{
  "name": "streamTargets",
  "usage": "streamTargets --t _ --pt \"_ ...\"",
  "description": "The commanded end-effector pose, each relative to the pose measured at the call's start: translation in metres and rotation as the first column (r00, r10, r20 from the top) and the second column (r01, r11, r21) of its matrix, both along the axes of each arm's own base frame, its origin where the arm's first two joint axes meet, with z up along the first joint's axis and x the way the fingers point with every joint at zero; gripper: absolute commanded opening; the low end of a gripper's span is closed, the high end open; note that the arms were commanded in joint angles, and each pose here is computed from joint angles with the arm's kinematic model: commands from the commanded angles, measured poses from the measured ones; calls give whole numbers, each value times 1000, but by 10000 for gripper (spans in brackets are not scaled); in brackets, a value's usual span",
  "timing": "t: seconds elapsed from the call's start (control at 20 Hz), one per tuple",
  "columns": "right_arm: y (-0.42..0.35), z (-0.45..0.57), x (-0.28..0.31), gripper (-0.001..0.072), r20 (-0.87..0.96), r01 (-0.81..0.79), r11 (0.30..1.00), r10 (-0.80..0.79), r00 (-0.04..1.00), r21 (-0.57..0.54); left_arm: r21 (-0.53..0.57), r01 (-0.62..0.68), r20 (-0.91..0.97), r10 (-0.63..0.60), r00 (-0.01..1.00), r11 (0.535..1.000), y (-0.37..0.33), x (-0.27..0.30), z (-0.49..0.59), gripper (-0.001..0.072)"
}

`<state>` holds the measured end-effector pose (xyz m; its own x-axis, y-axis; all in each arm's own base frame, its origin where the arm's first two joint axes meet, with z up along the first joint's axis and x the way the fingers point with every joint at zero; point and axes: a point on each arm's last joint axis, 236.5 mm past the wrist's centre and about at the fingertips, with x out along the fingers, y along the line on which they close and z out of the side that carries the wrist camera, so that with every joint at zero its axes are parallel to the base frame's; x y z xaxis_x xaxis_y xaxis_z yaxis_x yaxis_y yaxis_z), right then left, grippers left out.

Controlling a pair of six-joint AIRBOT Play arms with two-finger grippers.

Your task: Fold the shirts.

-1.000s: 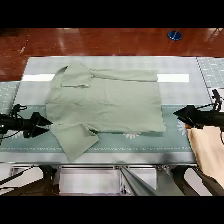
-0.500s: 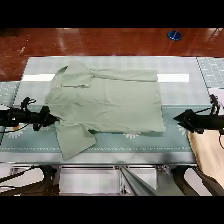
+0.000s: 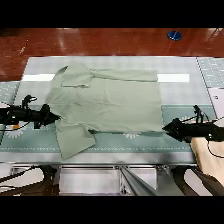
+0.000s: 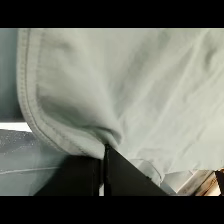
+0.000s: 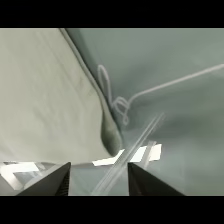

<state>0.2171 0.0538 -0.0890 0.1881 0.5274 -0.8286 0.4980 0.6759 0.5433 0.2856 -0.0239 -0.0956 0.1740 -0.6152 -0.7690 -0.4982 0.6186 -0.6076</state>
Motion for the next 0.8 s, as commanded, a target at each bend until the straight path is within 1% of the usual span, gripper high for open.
streamTargets --t 0.0,0.15,0.25,0.3,0.35,0.4,0.5,0.6,0.65,0.7,0.75 --pt "17 -12 12 414 -29 54 998 -53 998 22 -1 11 6 -11 1000 1000 -1 0 0 27" --pt "24 -16 44 414 22 155 987 -156 988 46 -2 12 5 -12 1000 1000 -1 0 1 27" --pt "27 -19 58 385 29 207 976 -209 977 68 -1 16 9 -16 1000 1000 -1 0 1 27" --pt "32 -19 61 238 34 196 977 -200 979 83 0 20 12 -20 1000 1000 -1 0 1 27" --pt "43 -17 65 60 66 137 986 -143 988 94 0 19 13 -19 1000 1000 -1 0 1 27" --pt "54 -11 68 18 98 72 991 -83 992 110 -7 14 17 -13 1000 1000 -2 1 2 27" --pt "71 19 85 17 187 -63 990 39 982 126 -50 10 83 -6 997 999 -7 18 21 27" --pt "73 78 121 17 335 -159 983 122 934 87 -133 20 258 16 966 991 -16 56 76 27" --pt "69 118 141 17 424 -192 981 158 892 40 -166 22 374 42 926 986 -18 79 117 27" --pt "64 169 161 17 520 -221 975 207 829 -35 -185 24 505 74 860 983 -17 101 170 27" --pt "58 218 174 17 595 -227 968 248 765 -111 -176 24 628 93 772 984 -14 118 225 27"
